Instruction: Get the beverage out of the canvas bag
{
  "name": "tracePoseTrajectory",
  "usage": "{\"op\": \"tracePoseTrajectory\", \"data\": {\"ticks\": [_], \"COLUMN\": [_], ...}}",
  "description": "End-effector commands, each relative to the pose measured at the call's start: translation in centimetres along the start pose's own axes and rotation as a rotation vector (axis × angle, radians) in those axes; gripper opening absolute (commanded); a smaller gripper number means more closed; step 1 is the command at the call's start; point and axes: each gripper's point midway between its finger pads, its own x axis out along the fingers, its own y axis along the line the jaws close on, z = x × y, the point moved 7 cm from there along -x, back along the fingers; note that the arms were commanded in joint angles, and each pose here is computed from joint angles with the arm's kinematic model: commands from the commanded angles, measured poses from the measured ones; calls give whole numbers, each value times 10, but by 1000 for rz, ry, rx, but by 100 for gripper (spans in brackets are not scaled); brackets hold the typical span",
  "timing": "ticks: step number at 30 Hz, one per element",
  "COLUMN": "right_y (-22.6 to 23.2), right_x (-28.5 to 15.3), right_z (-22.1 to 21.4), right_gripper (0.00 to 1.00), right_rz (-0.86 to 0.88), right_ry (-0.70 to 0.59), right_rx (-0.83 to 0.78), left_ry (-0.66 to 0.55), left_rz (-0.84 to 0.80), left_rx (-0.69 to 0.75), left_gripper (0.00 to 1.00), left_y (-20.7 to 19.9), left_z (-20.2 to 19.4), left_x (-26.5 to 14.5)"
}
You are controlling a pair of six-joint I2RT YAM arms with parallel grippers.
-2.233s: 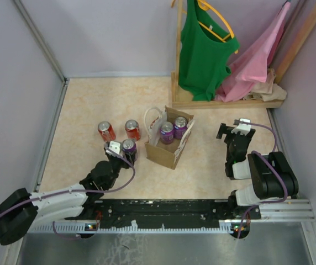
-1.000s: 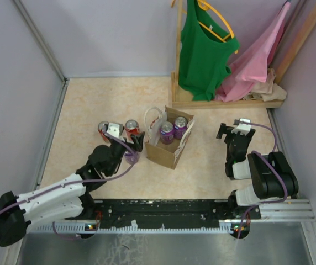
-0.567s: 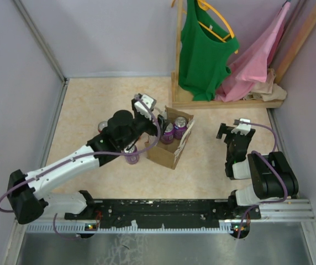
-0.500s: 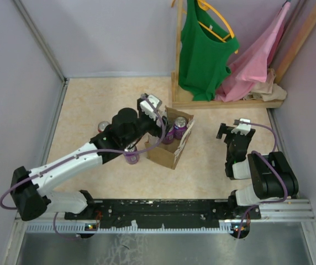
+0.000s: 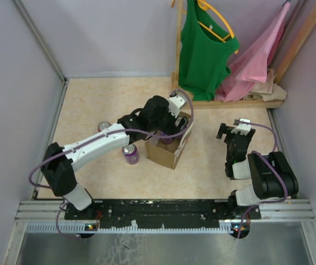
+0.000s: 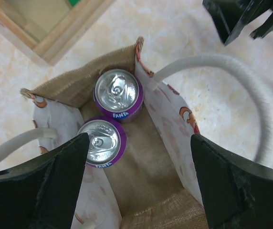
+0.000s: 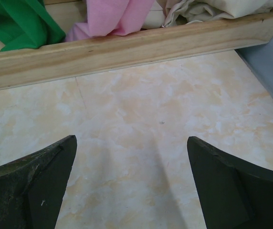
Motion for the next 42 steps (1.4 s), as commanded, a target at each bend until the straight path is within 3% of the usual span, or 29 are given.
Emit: {"op": "tracePoseTrajectory", "data": {"ticks": [1,30,37,42], "right_y": [1,1,1,1], "right_x": [5,5,5,5], "right_z": [12,12,12,12], "right_gripper": [99,99,99,99], "right_rz": [-2,-2,-2,-3], "right_ry": [-52,-52,-52,-52], "right_rx": [20,20,20,20], "left_ry": [136,340,339,341], "left_rz": [19,221,205,186], "left_rx": [-41,-65,-78,-84], "left_gripper": [91,99,95,82], "left_y": [8,48,49,48], "left_z": [-15,-76,-84,-91], "left_x": [9,58,67,72]}}
